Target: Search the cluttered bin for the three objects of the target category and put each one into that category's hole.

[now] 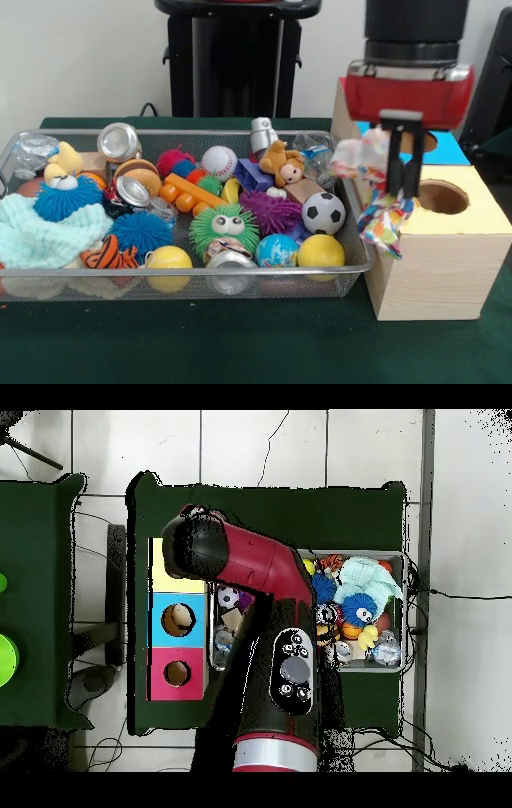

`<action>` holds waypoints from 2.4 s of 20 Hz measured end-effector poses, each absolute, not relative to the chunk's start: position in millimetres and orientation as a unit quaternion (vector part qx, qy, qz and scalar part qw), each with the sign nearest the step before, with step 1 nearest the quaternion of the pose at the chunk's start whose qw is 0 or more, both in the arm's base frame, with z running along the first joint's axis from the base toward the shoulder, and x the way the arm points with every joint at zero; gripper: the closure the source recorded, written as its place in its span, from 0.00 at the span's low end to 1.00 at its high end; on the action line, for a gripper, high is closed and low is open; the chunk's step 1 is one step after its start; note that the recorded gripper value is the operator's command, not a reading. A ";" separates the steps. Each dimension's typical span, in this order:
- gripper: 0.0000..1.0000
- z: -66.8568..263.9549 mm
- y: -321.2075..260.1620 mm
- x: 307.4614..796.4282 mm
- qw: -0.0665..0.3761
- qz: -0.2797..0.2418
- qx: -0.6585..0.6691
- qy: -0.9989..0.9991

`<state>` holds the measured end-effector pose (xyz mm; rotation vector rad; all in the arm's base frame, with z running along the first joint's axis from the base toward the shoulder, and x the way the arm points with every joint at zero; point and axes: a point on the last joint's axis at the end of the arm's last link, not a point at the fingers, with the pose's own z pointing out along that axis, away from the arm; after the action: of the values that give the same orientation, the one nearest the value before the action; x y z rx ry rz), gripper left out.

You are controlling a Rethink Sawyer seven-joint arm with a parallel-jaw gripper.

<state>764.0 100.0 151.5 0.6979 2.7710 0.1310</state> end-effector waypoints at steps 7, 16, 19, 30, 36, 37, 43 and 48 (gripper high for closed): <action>1.00 128.2 98.9 746.5 0.118 0.042 0.247 0.961; 1.00 131.6 166.1 716.6 0.086 0.037 0.232 0.968; 1.00 140.9 182.8 709.0 0.066 0.042 0.239 0.968; 1.00 176.3 179.4 706.2 0.046 0.060 0.271 0.960; 1.00 180.3 160.8 706.6 0.044 0.064 0.290 0.954; 1.00 180.3 160.2 706.8 0.044 0.064 0.291 0.954; 1.00 180.4 160.6 706.3 0.044 0.063 0.292 0.953; 1.00 177.0 163.3 705.9 0.041 0.065 0.297 0.952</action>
<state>705.9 163.3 177.0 0.9084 2.9156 0.1979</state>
